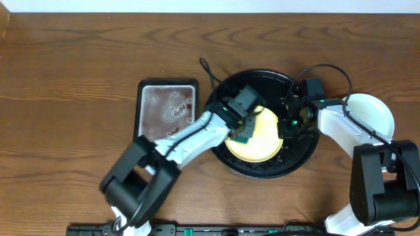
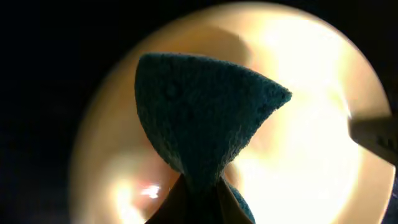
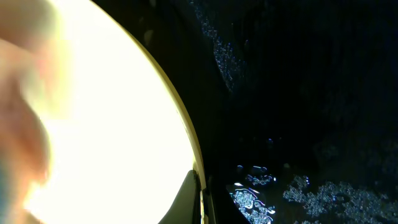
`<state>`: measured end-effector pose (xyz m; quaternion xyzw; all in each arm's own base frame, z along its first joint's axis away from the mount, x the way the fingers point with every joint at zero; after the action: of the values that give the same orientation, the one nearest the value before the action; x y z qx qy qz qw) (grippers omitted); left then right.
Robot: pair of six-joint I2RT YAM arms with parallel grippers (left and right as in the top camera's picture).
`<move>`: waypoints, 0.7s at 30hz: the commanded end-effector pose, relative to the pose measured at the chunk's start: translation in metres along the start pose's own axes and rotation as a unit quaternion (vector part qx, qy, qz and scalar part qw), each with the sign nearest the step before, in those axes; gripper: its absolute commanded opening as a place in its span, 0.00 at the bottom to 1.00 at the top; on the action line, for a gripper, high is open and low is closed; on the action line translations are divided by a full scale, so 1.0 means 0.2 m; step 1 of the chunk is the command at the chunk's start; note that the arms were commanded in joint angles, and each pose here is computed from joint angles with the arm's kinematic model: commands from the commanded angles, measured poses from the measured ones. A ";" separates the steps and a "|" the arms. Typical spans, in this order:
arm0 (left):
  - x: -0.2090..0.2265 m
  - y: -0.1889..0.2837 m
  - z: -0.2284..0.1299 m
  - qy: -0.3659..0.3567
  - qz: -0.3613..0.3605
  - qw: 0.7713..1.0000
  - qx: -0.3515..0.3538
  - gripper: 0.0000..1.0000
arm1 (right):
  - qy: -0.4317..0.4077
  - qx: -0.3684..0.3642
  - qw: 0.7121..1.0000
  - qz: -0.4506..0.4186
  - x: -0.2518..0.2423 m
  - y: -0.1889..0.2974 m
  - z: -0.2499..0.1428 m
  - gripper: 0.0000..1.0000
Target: Clean dirty plates on tray and stack at the side
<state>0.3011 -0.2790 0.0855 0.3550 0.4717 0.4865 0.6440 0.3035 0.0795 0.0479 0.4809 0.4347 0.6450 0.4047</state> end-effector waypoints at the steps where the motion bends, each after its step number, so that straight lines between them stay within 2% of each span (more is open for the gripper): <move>1: 0.05 0.23 0.12 -0.002 -0.002 0.998 -0.059 0.07 | -0.003 0.032 0.999 -0.009 -0.01 -0.07 -0.08 0.01; 3: 0.07 0.32 0.14 0.006 -0.004 0.998 -0.068 0.07 | -0.001 0.027 1.000 -0.008 -0.01 -0.07 -0.07 0.04; 5: 0.13 0.40 0.15 0.019 0.002 0.997 -0.070 0.08 | 0.000 0.023 1.000 -0.009 -0.01 -0.07 -0.06 0.17; 10: 0.36 0.51 0.18 0.067 0.052 0.994 -0.062 0.07 | 0.004 0.009 1.000 -0.009 -0.01 -0.08 -0.04 0.19; 12: 0.46 0.52 0.20 0.092 0.070 0.992 -0.054 0.07 | 0.005 0.004 1.000 -0.009 -0.01 -0.09 -0.05 0.16; 15: 0.62 0.51 0.21 0.131 0.089 0.986 -0.048 0.07 | 0.005 0.005 1.000 -0.009 -0.02 -0.11 -0.07 0.03; 21: 0.78 0.43 0.19 0.119 0.074 0.990 -0.023 0.08 | 0.006 0.001 1.000 -0.003 -0.01 -0.10 -0.06 0.01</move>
<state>0.3294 -0.1132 0.1497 0.2863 0.5061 0.6068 0.5419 0.3110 0.0827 0.0462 0.4615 0.4107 0.6690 0.4132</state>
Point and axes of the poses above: each gripper's point midway between its finger pads, its own y axis back along the fingers, its own x axis along the line the jaws close on, z = x × y, the point moved 5 cm from there along y, back along the fingers, and after that the axes turned 9 degrees about y, right-handed, at the moved point
